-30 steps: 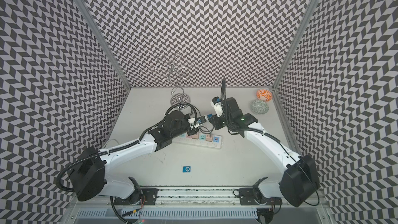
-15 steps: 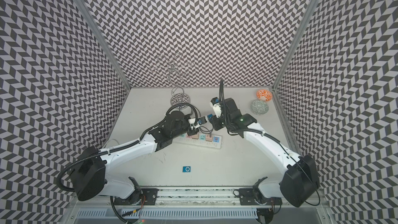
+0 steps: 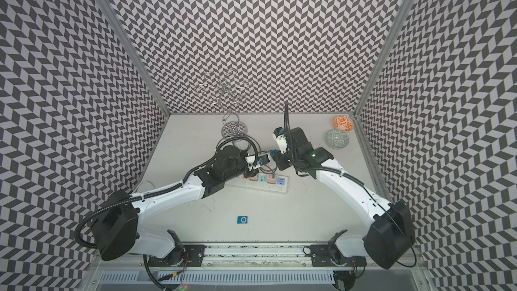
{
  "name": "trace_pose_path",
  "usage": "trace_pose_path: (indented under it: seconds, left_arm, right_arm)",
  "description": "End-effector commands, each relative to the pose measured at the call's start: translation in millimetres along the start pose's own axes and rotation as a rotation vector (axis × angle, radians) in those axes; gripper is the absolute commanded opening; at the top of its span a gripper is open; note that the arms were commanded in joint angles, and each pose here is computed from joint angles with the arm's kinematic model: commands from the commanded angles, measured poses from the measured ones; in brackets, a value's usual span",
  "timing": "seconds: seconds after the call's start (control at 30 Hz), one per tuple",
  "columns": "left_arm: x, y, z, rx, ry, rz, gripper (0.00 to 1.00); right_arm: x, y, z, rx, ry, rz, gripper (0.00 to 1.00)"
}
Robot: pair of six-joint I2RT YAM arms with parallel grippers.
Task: Charge mp3
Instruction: Insert the charging cable into the MP3 player.
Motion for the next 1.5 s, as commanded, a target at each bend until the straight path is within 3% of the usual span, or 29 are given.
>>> trace_pose_path:
  seconds: [0.0, 0.27, 0.6, 0.87, 1.47]
  left_arm:
    - [-2, 3, 2, -0.023, 0.03, 0.052, 0.0]
    - [-2, 10, 2, -0.041, 0.048, 0.067, 0.0]
    - [-6, 15, 6, -0.017, -0.043, -0.001, 0.0]
    - [-4, 19, 10, -0.035, -0.037, -0.038, 0.0]
    - [-4, 34, 19, -0.115, -0.045, -0.051, 0.0]
  right_arm:
    - [23, 19, -11, -0.07, 0.12, -0.046, 0.19]
    - [28, 16, -11, -0.066, 0.126, -0.051, 0.18]
    - [22, 22, -26, -0.156, 0.044, -0.062, 0.18]
    - [29, 19, -29, -0.201, 0.11, -0.075, 0.18]
    - [38, 13, -12, -0.13, 0.156, 0.052, 0.14]
Point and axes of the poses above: each gripper's point midway between its finger pads, its own z axis out along the fingers, its own x axis along the line the jaws close on, y = z × x, the point moved 7 cm from there along -z, back along the fingers, and after that the axes turned 6 degrees about -z, right-handed, at the moved point
